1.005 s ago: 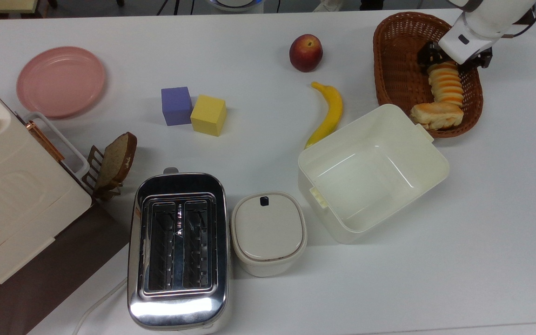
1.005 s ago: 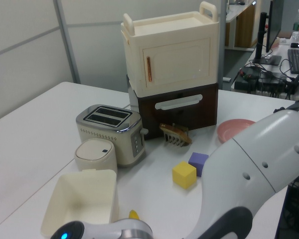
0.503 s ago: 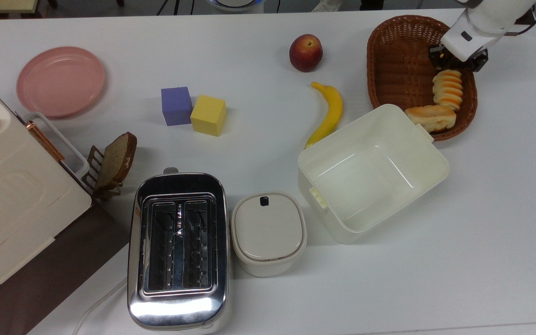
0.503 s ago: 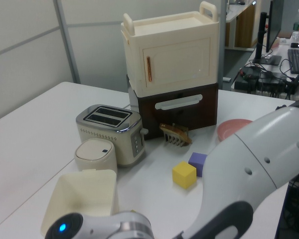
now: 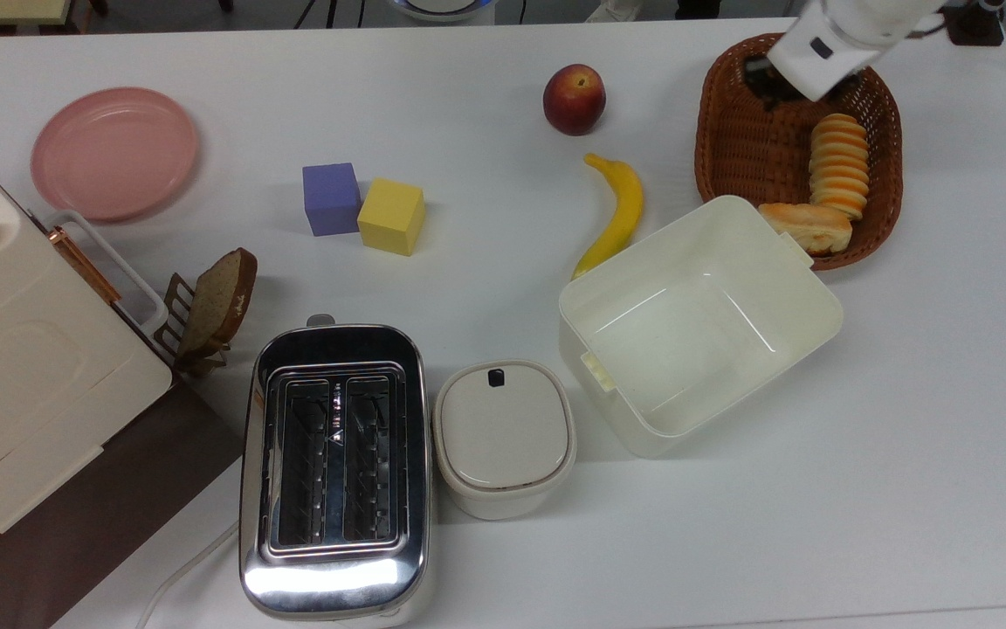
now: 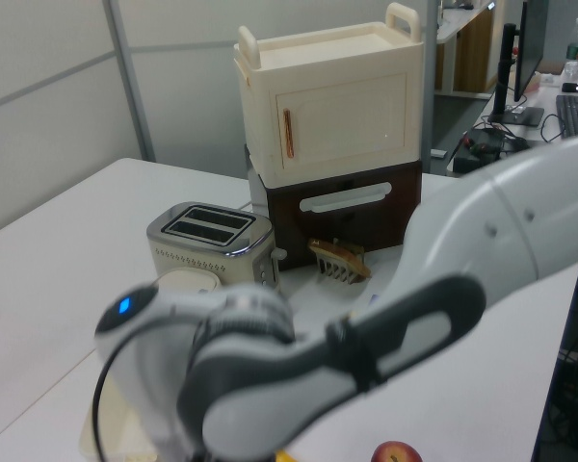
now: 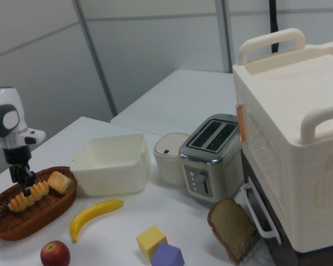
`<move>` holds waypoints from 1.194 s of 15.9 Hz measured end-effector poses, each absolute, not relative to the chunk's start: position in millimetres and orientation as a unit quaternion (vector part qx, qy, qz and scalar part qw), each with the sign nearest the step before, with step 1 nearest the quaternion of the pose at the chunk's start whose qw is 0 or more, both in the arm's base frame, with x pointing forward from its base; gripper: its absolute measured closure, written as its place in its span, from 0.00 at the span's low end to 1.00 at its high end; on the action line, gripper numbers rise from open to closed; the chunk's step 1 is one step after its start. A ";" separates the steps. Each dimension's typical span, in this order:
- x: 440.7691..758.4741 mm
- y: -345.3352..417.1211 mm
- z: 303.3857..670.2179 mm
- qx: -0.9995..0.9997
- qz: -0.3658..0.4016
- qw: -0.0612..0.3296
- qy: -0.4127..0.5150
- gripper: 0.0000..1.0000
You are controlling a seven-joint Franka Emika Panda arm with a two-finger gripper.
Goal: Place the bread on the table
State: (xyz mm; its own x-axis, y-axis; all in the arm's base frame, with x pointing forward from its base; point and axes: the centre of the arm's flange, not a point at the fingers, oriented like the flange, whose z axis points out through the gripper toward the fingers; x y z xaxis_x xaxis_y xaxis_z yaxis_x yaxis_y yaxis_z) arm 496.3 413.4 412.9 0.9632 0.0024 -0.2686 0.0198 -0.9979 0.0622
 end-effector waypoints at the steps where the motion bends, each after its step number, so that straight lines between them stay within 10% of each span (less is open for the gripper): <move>1: 499.1 399.4 424.7 0.989 -0.143 0.033 0.013 0.99; 11: 493.3 435.7 409.2 0.992 -0.115 -0.010 -0.053 0.00; 19: 502.0 473.2 322.7 0.989 -0.075 -0.043 -0.122 0.00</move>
State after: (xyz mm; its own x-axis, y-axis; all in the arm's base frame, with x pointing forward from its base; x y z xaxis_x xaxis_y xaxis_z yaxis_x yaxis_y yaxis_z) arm 502.0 473.2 322.7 0.9591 -0.2345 -0.1585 -0.2474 -0.9666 -0.0669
